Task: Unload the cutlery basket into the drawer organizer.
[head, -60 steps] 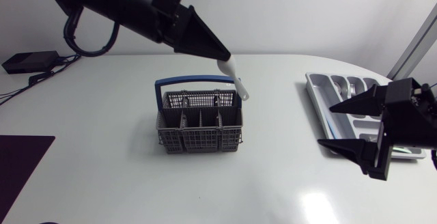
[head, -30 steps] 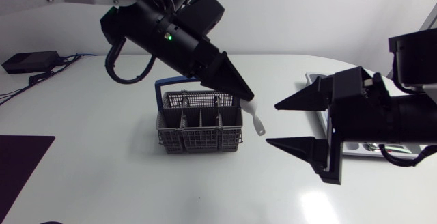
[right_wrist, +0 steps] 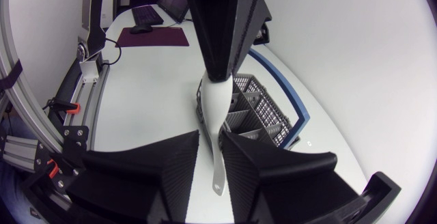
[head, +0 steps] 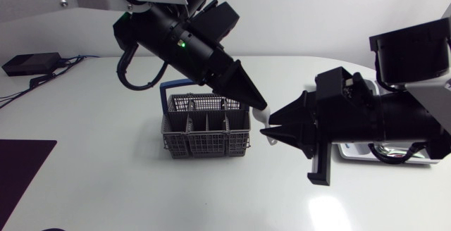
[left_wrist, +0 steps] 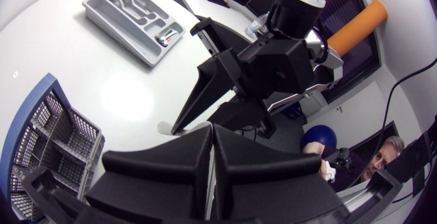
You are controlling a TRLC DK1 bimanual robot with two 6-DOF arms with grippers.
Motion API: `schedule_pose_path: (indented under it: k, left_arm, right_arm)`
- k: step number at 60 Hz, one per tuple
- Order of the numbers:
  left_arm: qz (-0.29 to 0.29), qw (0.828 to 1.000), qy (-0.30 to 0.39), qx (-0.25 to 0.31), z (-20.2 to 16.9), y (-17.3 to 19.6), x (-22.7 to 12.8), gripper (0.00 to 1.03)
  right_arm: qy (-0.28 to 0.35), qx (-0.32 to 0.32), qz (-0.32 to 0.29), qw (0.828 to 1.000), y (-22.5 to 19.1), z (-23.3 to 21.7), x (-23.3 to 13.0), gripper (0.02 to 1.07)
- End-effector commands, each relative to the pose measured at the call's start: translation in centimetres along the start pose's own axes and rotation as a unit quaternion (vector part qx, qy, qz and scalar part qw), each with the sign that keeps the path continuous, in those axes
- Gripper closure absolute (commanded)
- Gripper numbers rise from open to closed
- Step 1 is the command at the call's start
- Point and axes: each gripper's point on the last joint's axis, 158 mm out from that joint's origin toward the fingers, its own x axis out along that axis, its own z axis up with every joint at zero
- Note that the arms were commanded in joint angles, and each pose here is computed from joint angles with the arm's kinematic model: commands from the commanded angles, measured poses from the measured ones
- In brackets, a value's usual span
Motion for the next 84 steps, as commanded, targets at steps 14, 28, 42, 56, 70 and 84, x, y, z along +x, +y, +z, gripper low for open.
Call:
schedule_pose_path:
  k: [14,28,42,56,70,84]
  left_arm:
    - [-0.008,1.000,0.004,-0.001,-0.6,0.4,0.3,1.00]
    - [0.009,1.000,-0.027,0.009,0.8,0.5,-1.5,0.67]
    - [0.074,0.990,-0.113,0.046,4.7,0.7,-5.8,0.05]
    - [0.176,0.975,-0.133,0.031,4.6,4.6,-9.3,0.04]
    - [0.297,0.946,-0.131,0.022,2.9,8.3,-13.2,0.04]
    - [0.337,0.933,-0.130,-0.006,0.7,10.9,-15.8,0.04]
  right_arm:
    - [0.006,0.004,0.014,1.000,0.4,0.3,0.2,1.01]
    - [0.026,0.008,0.030,0.999,1.3,-1.0,0.4,1.01]
    - [0.065,0.009,0.049,0.997,2.5,-4.5,0.4,1.01]
    - [0.099,0.028,-0.005,0.995,-1.3,-9.8,-2.9,1.01]
    - [0.137,0.048,-0.086,0.986,-6.9,-16.6,-9.0,1.00]
    - [0.170,0.070,-0.147,0.972,-12.1,-23.3,-15.8,1.00]
